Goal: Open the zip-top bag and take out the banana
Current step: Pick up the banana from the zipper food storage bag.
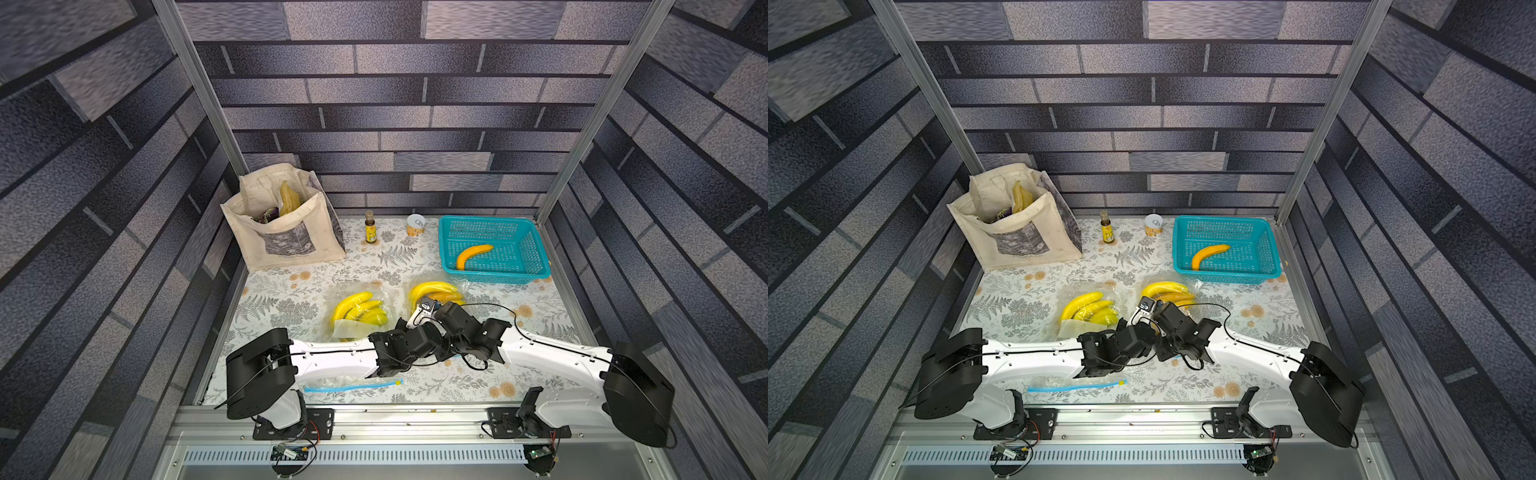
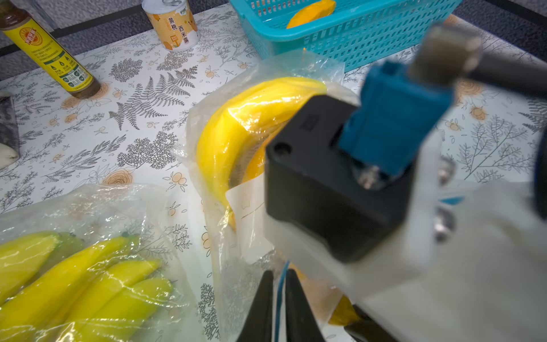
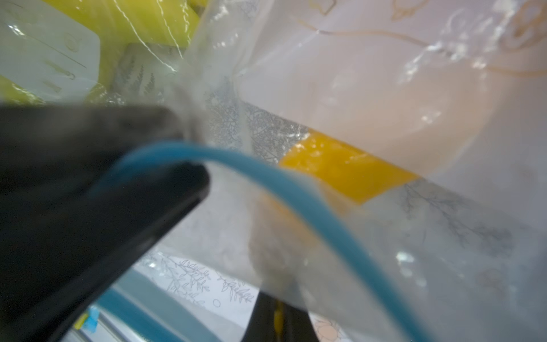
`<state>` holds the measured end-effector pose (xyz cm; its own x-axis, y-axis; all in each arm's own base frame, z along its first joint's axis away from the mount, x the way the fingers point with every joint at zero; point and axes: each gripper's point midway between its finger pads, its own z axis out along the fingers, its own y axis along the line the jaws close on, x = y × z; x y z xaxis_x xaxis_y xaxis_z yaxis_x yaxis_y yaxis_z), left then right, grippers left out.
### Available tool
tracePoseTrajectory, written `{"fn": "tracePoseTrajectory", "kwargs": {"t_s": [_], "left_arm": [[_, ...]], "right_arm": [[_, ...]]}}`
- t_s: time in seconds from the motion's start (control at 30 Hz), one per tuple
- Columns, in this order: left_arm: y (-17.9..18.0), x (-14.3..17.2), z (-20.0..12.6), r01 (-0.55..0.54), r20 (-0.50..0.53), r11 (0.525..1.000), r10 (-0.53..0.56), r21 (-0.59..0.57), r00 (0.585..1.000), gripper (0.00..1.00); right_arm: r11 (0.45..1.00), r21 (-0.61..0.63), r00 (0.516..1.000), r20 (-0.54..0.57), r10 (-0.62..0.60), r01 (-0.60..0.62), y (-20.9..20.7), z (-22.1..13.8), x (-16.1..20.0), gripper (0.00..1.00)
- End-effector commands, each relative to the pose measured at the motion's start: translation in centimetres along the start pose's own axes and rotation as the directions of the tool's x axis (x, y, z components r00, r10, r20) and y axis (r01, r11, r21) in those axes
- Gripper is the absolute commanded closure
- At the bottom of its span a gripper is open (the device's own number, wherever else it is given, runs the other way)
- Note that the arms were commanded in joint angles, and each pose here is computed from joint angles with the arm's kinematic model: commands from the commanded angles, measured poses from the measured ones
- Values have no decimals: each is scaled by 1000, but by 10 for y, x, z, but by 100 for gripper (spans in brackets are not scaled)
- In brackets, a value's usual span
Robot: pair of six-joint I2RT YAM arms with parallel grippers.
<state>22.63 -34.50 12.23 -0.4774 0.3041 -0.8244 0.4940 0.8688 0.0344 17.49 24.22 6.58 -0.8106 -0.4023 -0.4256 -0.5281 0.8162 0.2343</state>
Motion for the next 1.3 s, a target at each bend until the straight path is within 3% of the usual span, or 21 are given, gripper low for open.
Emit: {"fn": "tracePoseTrajectory", "kwargs": {"t_s": [0.0, 0.2, 0.4, 0.67, 0.97, 1.27], "left_arm": [[4, 12, -1, -48, -22, 998, 47, -31, 999, 88], [3, 12, -5, -61, -15, 997, 60, -48, 998, 88], [1, 14, -13, -64, 10, 997, 65, -50, 998, 86], [12, 6, -25, -15, 52, 998, 19, -67, 998, 82], [13, 12, -16, 10, 29, 1000, -10, 11, 1000, 77], [24, 18, -12, 54, 1, 998, -54, 45, 999, 92]], "right_arm": [[998, -53, 999, -17, -29, 28, 9, -17, -2, 94], [989, -147, 997, -75, -19, 8, 16, -19, 1, 96], [983, -183, 999, -48, 13, -21, 8, -24, -9, 97], [965, -260, 998, -61, 2, -18, 12, -24, 6, 99], [953, -304, 999, -48, -19, 3, 17, -45, 23, 97], [913, -408, 1000, -27, -15, 3, 38, -69, 19, 96]]}}
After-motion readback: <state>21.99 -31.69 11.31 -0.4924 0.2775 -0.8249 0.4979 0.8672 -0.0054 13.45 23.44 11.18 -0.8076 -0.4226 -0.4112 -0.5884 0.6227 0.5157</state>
